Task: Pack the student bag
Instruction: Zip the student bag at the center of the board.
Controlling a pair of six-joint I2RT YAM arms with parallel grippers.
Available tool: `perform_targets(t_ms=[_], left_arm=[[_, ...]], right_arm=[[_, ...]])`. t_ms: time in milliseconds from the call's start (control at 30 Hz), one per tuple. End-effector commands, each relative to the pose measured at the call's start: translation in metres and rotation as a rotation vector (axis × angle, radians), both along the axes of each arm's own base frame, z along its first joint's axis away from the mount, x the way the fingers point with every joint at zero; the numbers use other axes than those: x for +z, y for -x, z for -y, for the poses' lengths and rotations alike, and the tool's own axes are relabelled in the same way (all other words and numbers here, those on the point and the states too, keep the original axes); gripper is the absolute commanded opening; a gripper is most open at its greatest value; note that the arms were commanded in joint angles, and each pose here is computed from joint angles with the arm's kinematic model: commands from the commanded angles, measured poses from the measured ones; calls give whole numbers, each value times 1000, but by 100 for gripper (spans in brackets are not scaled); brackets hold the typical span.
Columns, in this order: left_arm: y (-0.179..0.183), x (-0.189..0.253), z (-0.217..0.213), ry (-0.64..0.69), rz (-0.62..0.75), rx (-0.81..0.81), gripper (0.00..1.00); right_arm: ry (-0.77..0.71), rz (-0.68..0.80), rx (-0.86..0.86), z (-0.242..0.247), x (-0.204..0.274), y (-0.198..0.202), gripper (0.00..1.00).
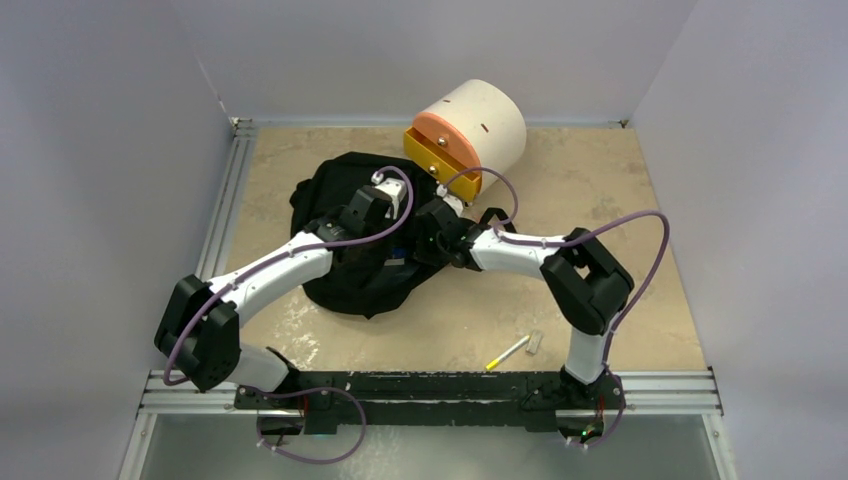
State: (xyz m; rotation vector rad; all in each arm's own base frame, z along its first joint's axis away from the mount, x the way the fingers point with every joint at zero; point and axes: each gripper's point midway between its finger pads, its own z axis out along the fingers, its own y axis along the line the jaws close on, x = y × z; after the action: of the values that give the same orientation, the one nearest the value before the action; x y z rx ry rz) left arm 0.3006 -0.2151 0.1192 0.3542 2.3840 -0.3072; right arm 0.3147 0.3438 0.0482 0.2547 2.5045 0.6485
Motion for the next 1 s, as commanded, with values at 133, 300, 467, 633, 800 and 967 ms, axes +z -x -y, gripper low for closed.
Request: perform_targets(t_ms=[133, 300, 467, 633, 800, 967], left_arm=[[3, 26, 28, 140, 32, -114, 0], [9, 29, 31, 167, 10, -128, 12], [6, 45, 35, 202, 31, -117, 37], [-4, 72, 47, 271, 71, -105, 50], [-26, 67, 56, 279, 51, -36, 53], [-52, 47, 72, 241, 1, -5, 54]], right_arm=[[-37, 89, 42, 9, 32, 1, 0], [-58, 110, 82, 12, 47, 11, 0], [-75, 136, 169, 8, 58, 19, 0], [-34, 142, 168, 16, 51, 19, 0], [-67, 198, 208, 12, 64, 19, 0], [-116, 230, 245, 5, 72, 23, 0]])
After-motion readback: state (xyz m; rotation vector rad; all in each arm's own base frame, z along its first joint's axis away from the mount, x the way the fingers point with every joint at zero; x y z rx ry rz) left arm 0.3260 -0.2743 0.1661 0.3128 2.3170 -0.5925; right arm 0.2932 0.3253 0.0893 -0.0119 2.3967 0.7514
